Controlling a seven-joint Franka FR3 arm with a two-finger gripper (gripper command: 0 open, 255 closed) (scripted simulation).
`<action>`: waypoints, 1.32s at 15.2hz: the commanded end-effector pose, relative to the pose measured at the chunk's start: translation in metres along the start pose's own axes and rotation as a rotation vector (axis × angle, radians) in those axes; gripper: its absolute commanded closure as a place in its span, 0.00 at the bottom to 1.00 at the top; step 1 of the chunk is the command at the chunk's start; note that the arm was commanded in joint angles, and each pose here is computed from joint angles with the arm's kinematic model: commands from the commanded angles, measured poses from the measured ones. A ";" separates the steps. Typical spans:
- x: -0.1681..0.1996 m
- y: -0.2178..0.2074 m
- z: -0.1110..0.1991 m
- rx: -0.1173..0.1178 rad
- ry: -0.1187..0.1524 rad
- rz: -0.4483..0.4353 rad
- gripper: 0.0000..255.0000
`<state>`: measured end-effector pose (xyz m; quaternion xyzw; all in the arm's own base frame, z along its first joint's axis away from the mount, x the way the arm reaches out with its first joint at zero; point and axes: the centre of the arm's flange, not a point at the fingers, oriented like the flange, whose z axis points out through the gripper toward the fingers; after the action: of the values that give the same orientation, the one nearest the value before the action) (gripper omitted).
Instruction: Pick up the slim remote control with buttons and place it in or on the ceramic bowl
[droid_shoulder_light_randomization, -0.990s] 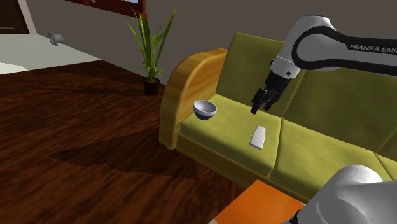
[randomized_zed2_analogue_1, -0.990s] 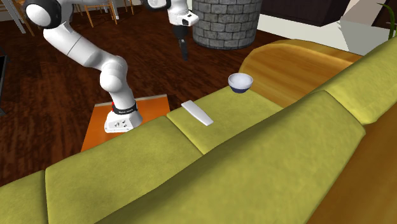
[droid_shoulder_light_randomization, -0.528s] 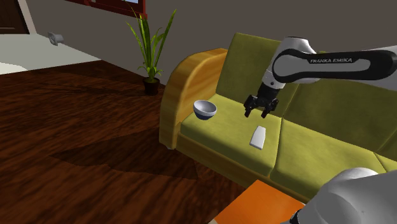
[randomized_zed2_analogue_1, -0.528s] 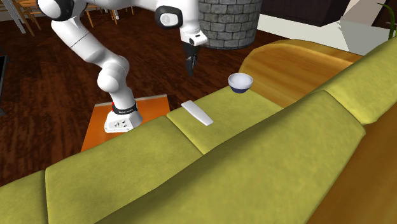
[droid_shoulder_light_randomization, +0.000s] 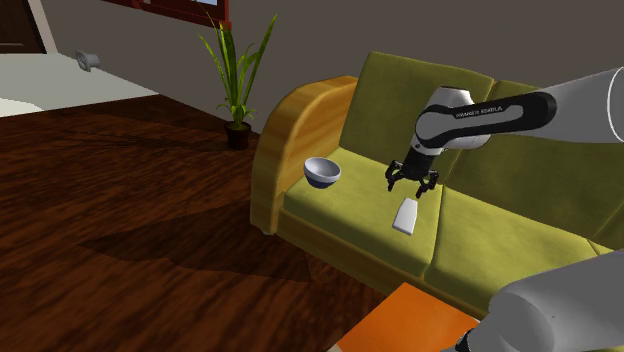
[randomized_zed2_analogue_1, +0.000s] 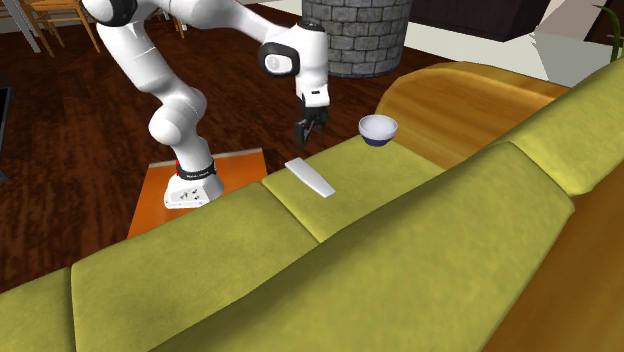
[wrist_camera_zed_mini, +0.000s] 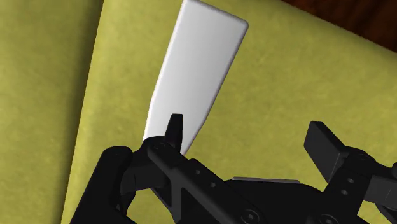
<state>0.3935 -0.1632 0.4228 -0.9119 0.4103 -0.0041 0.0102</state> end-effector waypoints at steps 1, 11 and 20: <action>0.012 0.014 0.018 -0.012 -0.004 0.109 0.00; 0.033 0.049 0.081 -0.039 -0.014 0.330 0.00; 0.033 0.050 0.094 -0.039 -0.014 0.330 0.00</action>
<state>0.3794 -0.2193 0.3274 -0.8322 0.5543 0.0118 -0.0041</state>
